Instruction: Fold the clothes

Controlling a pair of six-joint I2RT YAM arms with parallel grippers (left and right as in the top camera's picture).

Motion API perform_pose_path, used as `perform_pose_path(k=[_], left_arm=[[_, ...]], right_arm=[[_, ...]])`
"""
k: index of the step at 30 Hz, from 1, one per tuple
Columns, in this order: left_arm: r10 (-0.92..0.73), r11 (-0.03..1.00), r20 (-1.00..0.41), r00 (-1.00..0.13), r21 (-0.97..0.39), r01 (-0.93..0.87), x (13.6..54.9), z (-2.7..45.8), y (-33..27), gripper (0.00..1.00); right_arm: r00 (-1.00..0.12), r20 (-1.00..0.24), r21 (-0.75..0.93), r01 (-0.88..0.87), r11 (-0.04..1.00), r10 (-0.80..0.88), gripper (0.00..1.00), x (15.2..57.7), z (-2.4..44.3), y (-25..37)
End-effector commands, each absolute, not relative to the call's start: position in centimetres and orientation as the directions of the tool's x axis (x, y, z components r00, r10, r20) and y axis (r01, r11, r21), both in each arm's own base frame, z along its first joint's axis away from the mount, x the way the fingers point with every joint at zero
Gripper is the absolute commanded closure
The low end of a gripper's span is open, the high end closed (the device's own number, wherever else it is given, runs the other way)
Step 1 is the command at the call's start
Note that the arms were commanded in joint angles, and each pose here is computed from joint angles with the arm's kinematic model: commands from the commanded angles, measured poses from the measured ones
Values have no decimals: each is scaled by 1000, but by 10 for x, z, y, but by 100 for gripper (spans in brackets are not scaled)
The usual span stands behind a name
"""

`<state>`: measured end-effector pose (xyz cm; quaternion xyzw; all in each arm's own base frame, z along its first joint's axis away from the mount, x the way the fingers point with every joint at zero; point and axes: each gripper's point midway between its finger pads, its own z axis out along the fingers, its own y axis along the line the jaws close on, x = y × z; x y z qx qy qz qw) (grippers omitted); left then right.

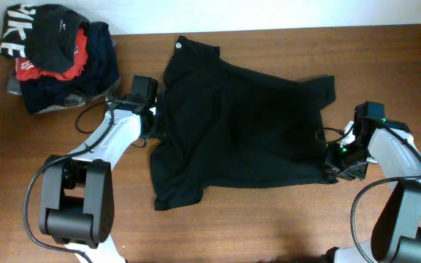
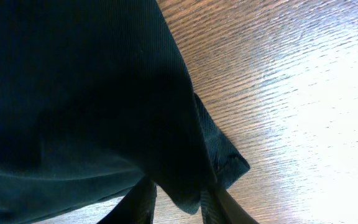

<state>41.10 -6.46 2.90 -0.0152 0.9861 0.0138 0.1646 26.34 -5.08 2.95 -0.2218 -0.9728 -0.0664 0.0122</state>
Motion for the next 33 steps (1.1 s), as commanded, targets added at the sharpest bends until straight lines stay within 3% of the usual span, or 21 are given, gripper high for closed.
perform_pose_path(k=[1, 3, 9, 16, 22, 30, 33], left_arm=[[-20, 999, -300, -954, 41, -33, 410, 15, -61, 44], [-18, 998, -278, -961, 47, -32, 407, 7, -61, 47], [-20, 996, -268, -963, 82, -43, 408, -4, -54, 71], [-22, 969, -343, -939, 224, -104, 426, 15, -26, 79], [-7, 898, -401, -916, 400, -182, 436, 36, 6, 79], [50, 816, -372, -927, 550, -177, 429, 49, 30, 78], [52, 808, -363, -930, 563, -175, 427, 49, 32, 47]], right_arm=[[-903, 2, 124, 427, 896, 431, 70, 272, 40, -57], [-902, 0, 124, 428, 895, 431, 70, 273, 40, -57], [-902, -10, 126, 426, 896, 431, 67, 275, 40, -58], [-902, -10, 126, 426, 896, 431, 66, 275, 40, -58], [-902, -10, 126, 426, 896, 431, 66, 275, 40, -58], [-902, -10, 126, 426, 896, 431, 66, 275, 40, -58], [-902, -10, 126, 426, 896, 431, 66, 275, 40, -58]])
